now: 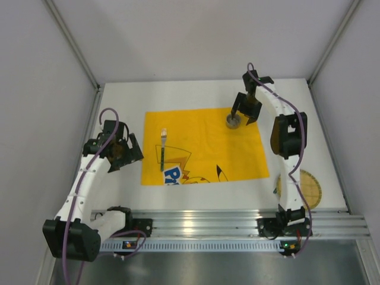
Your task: Set the dinner table for one person
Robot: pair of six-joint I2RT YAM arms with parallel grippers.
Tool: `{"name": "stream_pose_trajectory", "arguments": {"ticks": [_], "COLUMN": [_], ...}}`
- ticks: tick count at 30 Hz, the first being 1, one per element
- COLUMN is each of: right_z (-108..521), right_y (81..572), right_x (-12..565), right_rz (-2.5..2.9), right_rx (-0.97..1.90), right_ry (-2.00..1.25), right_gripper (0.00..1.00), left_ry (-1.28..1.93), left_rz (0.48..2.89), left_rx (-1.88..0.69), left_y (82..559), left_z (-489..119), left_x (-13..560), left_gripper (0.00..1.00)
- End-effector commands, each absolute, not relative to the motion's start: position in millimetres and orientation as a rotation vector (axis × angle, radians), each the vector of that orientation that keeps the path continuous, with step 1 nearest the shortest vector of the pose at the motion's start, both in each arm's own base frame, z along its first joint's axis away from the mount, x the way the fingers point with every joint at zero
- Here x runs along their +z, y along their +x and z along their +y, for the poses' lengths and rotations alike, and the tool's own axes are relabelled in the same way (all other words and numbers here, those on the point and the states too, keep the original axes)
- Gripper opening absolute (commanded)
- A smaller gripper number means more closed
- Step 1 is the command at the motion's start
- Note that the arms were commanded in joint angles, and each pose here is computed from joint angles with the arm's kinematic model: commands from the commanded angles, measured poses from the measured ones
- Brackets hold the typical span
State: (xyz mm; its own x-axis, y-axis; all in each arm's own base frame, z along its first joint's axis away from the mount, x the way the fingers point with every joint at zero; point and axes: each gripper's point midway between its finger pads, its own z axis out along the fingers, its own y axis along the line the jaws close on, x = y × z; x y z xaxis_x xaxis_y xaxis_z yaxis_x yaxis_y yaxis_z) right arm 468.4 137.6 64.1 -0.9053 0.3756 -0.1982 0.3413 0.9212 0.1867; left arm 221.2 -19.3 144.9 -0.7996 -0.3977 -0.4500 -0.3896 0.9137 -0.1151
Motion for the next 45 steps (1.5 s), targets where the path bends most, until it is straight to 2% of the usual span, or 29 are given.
{"name": "stream_pose_trajectory", "arguments": {"ticks": [1, 6, 7, 8, 10, 12, 16, 22, 31, 35, 45], "right_z": [131, 32, 10, -5, -47, -79, -80, -60, -56, -56, -69], "right_y": [467, 412, 387, 371, 329, 297, 242, 211, 205, 218, 317], "right_x": [120, 164, 147, 165, 144, 148, 119, 89, 50, 33, 46], "right_rz": [2.775, 2.691, 2.732, 2.667, 2.662, 2.590, 2.618, 2.601, 2.573, 2.555, 2.468], "right_rx": [0.255, 0.147, 0.117, 0.130, 0.099, 0.070, 0.070, 0.116, 0.148, 0.200, 0.299], "right_ry": [0.420, 0.616, 0.704, 0.753, 0.961, 1.090, 1.234, 1.353, 1.429, 1.422, 1.333], "right_gripper": [0.72, 0.84, 0.85, 0.86, 0.89, 0.89, 0.89, 0.89, 0.86, 0.84, 0.79], "left_ry": [-0.567, -0.550, -0.548, -0.545, -0.545, -0.541, -0.534, -0.512, -0.498, -0.503, -0.523], "left_rz": [2.554, 2.560, 2.557, 2.557, 2.546, 2.542, 2.540, 2.541, 2.546, 2.553, 2.590], "left_rx": [-0.034, -0.057, -0.056, -0.060, -0.067, -0.074, -0.086, -0.104, -0.110, -0.103, -0.065], "left_y": [227, 227, 227, 227, 228, 227, 227, 227, 226, 226, 227], "left_z": [-19, -23, -22, -23, -23, -24, -25, -28, -31, -30, -27], "left_x": [150, 149, 150, 150, 152, 153, 155, 156, 157, 155, 145], "left_gripper": [0.98, 0.98, 0.98, 0.98, 0.98, 0.98, 0.98, 0.98, 0.98, 0.98, 0.98]}}
